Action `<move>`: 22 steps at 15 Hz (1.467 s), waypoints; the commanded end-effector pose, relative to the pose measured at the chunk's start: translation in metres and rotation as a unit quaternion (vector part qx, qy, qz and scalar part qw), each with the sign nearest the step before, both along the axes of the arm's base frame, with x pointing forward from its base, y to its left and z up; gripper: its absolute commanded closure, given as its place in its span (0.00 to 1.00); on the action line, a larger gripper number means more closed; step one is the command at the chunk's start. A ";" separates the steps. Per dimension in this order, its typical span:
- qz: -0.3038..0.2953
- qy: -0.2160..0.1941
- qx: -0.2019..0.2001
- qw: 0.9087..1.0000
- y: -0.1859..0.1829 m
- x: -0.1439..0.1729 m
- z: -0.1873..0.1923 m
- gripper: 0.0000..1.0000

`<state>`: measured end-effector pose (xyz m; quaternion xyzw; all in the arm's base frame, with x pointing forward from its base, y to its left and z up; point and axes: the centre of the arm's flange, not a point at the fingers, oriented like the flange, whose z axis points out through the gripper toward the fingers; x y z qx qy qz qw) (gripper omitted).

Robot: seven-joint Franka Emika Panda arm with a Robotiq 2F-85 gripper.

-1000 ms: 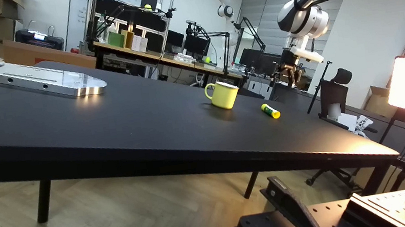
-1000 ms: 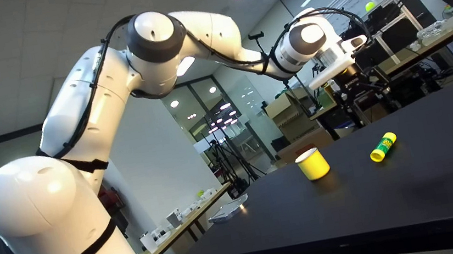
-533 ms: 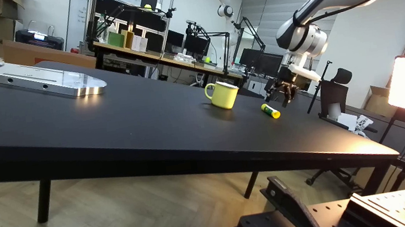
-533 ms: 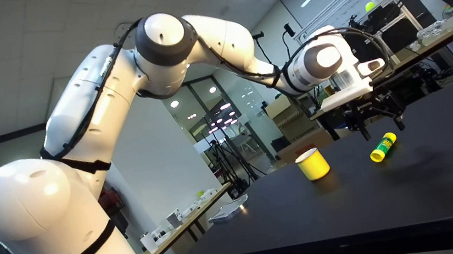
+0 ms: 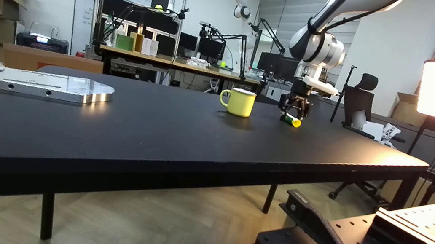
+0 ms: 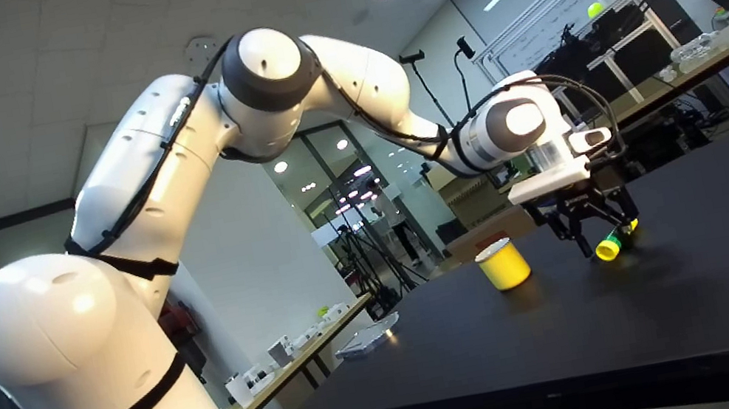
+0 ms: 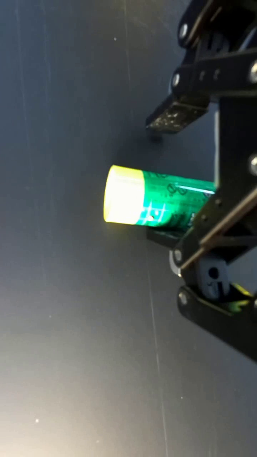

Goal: Pick the object and put it in the cup

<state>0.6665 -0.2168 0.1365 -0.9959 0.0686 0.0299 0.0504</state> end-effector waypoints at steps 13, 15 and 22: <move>-0.176 0.286 0.040 0.941 0.091 0.019 0.060 0.91; -0.169 0.315 0.084 0.930 0.099 0.029 0.076 0.91; -0.190 0.357 0.210 0.890 0.107 0.076 0.133 0.91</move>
